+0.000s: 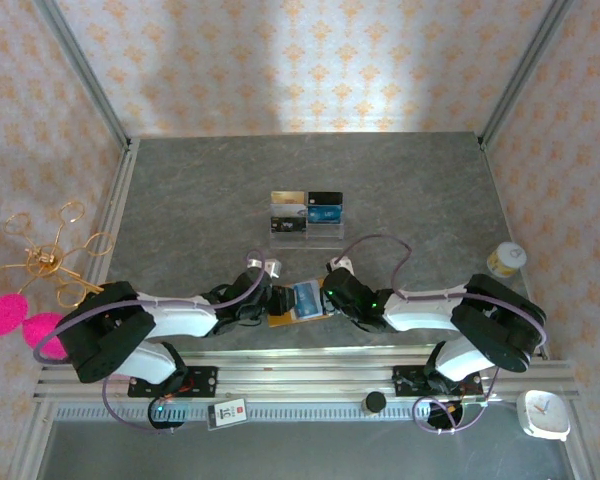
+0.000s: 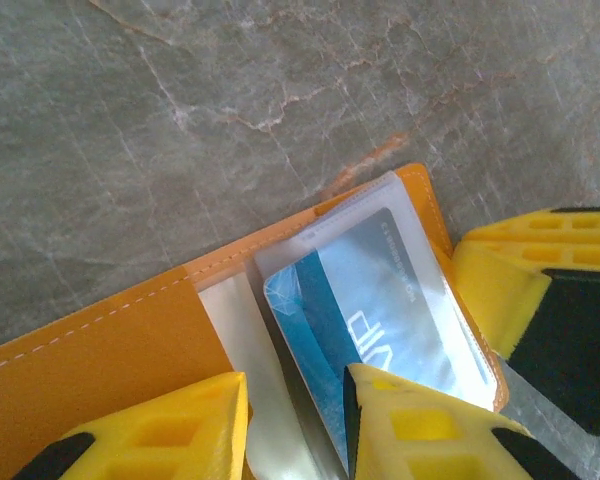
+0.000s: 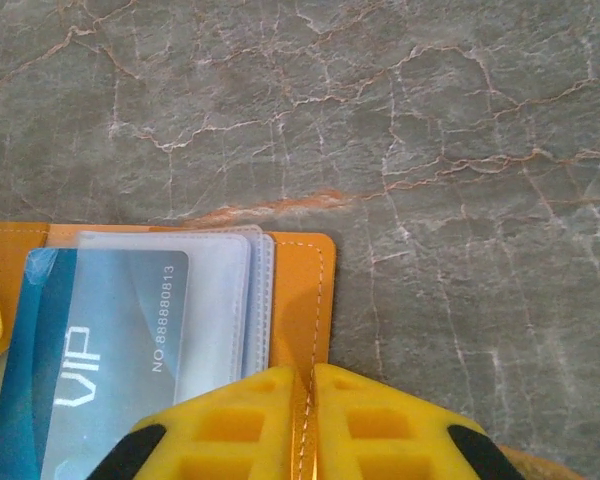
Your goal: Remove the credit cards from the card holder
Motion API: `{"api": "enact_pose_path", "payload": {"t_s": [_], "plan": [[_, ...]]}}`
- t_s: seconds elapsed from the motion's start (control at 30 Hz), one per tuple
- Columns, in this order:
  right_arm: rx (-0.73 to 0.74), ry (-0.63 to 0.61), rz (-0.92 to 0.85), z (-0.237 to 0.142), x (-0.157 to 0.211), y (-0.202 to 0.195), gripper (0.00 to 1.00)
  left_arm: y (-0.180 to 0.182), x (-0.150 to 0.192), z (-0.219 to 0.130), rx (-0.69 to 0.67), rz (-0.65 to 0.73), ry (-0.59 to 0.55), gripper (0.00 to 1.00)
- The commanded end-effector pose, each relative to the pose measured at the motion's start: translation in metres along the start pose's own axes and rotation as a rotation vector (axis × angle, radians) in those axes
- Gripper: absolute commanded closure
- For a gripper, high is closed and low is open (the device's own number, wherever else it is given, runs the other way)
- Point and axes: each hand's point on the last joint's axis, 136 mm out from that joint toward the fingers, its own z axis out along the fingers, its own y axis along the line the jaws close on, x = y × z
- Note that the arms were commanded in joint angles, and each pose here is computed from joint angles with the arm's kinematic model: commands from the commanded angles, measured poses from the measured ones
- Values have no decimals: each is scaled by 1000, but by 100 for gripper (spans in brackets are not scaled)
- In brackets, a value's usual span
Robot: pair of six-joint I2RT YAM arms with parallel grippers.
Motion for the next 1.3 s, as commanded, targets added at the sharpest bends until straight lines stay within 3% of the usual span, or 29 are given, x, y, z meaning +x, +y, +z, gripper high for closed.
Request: {"api": "enact_pose_path", "payload": {"t_s": [0.0, 0.37, 0.57, 0.7, 1.27], "plan": [[-24, 19, 20, 4, 7, 2, 89, -4, -10, 4, 9, -6, -26, 70], [-62, 69, 2, 8, 25, 13, 95, -11, -16, 8, 44, -19, -46, 72], [-56, 77, -4, 11, 30, 14, 95, -13, -18, 6, 58, -25, -53, 83], [-43, 65, 0, 9, 27, 12, 95, -9, -18, 2, 55, -39, -62, 100], [23, 35, 23, 5, 22, -1, 95, 17, -4, -24, 22, -20, -44, 100]]}}
